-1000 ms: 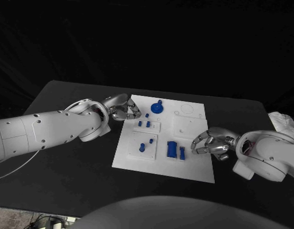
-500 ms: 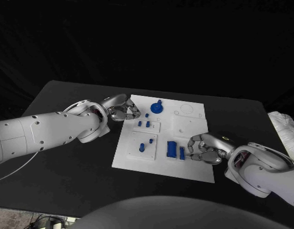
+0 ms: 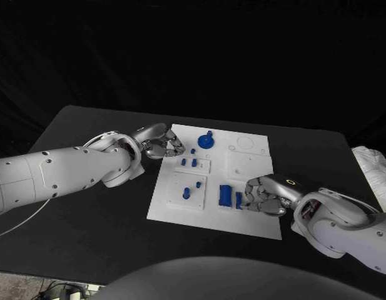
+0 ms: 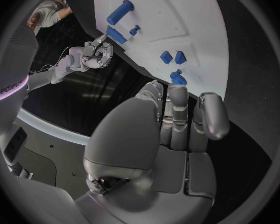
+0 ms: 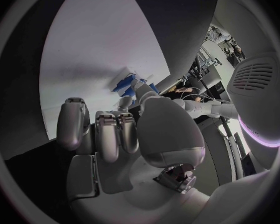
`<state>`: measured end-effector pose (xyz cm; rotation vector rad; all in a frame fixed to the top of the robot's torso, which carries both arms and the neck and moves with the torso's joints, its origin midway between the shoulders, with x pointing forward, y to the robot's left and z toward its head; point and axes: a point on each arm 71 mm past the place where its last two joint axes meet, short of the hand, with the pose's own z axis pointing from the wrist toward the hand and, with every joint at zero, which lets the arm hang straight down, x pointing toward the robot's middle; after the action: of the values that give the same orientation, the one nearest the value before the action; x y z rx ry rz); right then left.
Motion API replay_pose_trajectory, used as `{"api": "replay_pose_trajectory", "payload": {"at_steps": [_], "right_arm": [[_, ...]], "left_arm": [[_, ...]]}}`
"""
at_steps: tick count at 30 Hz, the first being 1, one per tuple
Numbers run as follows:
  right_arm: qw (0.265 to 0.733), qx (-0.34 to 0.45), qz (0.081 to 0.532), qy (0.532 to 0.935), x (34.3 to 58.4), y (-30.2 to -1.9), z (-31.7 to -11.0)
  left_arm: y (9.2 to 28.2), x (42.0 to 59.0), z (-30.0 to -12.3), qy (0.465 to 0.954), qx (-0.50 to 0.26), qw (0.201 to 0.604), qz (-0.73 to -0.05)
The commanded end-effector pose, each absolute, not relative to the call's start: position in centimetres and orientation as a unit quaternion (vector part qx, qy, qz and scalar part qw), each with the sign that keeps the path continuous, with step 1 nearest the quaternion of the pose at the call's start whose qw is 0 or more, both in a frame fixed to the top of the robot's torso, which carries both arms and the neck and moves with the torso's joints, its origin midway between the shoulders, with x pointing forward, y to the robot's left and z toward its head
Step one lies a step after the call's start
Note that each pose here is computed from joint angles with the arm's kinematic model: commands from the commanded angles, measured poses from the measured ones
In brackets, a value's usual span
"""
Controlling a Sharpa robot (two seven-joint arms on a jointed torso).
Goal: Assemble the parts on the task board
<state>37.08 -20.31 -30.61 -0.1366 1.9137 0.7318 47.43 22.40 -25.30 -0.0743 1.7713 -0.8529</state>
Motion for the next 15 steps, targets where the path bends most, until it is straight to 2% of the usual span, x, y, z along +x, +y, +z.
{"api": "replay_pose_trajectory", "payload": {"at_steps": [1, 15], "right_arm": [[0.519, -0.066, 0.296, 0.799, 37.05, -20.23, -30.81], [0.517, -0.06, 0.288, 0.804, 37.16, -20.09, -30.97]], "left_arm": [[22.24, 47.34, -25.28, 0.748, -0.032, 0.552, -0.366], [22.15, 47.35, -25.33, 0.75, -0.032, 0.55, -0.365]]}}
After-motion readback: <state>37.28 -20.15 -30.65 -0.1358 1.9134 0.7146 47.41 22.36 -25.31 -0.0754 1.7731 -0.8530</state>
